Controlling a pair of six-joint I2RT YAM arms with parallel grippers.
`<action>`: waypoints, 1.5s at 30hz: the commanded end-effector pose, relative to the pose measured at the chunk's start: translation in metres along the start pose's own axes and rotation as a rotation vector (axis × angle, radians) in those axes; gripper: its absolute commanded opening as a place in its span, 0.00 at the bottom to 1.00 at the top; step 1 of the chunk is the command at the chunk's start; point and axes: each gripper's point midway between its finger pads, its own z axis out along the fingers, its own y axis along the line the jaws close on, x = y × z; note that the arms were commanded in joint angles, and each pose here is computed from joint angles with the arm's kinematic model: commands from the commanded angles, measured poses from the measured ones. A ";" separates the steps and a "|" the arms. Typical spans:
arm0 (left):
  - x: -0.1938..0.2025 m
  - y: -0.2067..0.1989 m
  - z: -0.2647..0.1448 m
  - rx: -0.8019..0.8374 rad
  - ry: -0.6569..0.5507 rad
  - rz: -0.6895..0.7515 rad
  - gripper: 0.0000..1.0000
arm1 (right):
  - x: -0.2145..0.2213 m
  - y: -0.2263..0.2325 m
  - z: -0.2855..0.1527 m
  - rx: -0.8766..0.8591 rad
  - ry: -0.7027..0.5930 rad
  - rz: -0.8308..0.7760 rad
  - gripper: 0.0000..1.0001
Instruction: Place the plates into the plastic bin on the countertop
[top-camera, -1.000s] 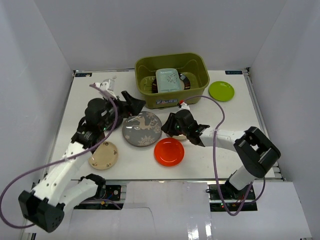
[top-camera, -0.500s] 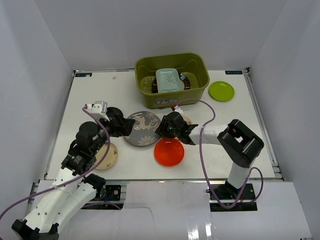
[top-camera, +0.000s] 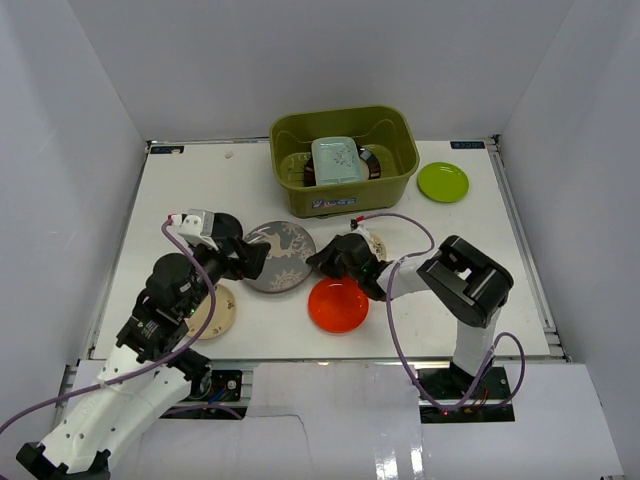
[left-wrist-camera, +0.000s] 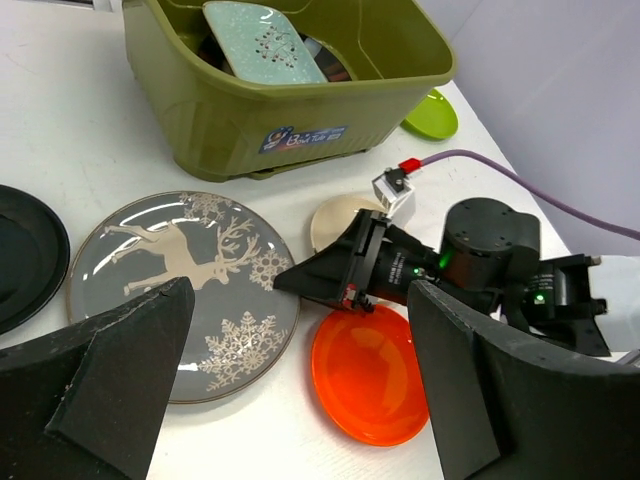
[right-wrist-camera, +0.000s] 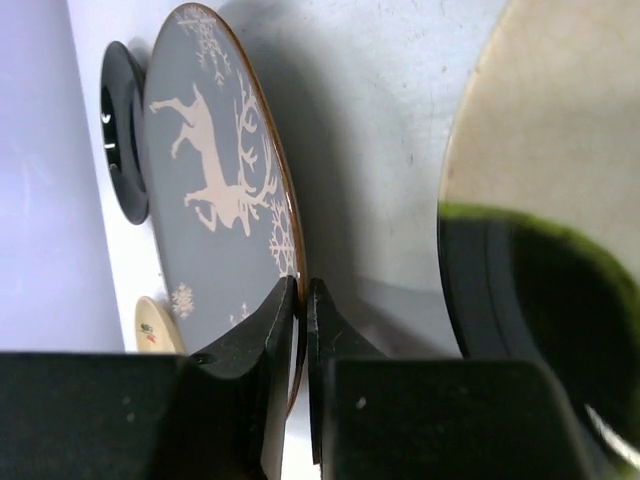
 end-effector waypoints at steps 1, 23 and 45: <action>0.006 0.006 -0.002 -0.026 0.016 0.006 0.98 | -0.026 0.018 -0.017 -0.056 -0.131 -0.002 0.08; -0.037 -0.005 0.008 -0.050 -0.077 -0.080 0.98 | -0.274 0.176 -0.174 -0.441 -0.476 -0.161 0.08; 0.043 0.026 0.071 -0.220 0.129 -0.182 0.98 | -0.359 0.067 0.000 -0.055 -0.326 -0.287 0.18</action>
